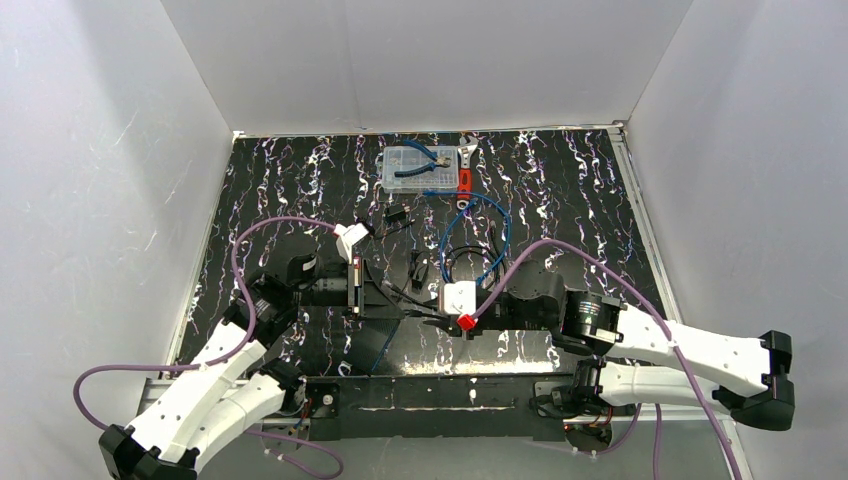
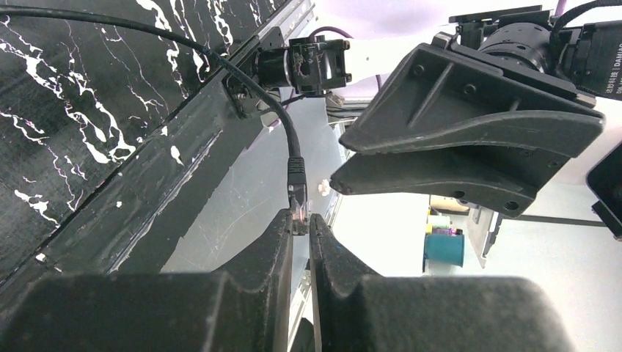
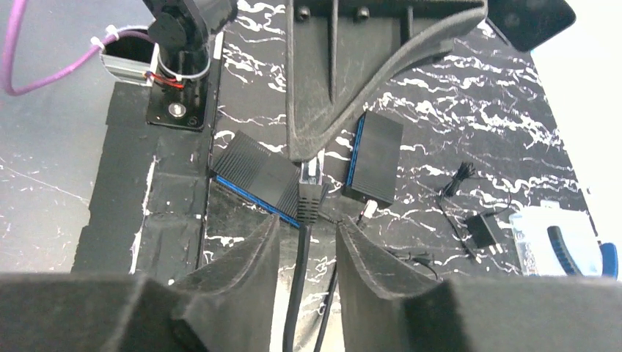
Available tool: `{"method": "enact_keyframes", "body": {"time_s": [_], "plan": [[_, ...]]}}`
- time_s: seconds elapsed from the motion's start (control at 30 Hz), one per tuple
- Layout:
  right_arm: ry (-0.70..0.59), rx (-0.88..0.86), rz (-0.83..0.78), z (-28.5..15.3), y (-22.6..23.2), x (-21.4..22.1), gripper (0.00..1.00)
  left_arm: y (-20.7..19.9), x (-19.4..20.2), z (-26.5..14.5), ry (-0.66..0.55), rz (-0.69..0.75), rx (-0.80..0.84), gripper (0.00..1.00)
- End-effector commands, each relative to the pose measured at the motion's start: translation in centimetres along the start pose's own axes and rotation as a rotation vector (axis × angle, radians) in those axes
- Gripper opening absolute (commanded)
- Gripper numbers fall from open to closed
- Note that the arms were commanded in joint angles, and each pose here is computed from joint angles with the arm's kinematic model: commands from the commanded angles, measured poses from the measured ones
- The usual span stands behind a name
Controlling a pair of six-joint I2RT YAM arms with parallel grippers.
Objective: Insert the plug into the switch port
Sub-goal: Pick up the connector from the center of the board.
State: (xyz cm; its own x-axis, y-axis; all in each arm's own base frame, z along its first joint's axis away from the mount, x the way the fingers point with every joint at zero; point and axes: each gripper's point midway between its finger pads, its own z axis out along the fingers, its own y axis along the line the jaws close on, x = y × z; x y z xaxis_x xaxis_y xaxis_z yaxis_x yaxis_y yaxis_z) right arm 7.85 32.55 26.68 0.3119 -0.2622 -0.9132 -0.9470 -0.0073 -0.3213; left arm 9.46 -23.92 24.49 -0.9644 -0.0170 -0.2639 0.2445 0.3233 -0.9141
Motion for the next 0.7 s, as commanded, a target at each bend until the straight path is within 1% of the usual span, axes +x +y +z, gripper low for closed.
{"method": "enact_keyframes", "body": {"time_s": [0.0, 0.17, 0.67], "plan": [[-0.115, -0.015, -0.034, -0.1, 0.0, -3.0, 0.43, -0.7, 0.3, -0.1, 0.009, 0.036, 0.039, 0.00], [-0.119, -0.035, -0.023, 0.3, 0.3, -2.9, 0.43, -0.9, 0.3, -0.2, 0.003, 0.044, 0.052, 0.00], [-0.099, -0.019, -0.006, 1.5, -0.1, -2.2, 0.44, -1.7, 0.6, -0.6, 0.005, 0.065, 0.087, 0.00]]}}
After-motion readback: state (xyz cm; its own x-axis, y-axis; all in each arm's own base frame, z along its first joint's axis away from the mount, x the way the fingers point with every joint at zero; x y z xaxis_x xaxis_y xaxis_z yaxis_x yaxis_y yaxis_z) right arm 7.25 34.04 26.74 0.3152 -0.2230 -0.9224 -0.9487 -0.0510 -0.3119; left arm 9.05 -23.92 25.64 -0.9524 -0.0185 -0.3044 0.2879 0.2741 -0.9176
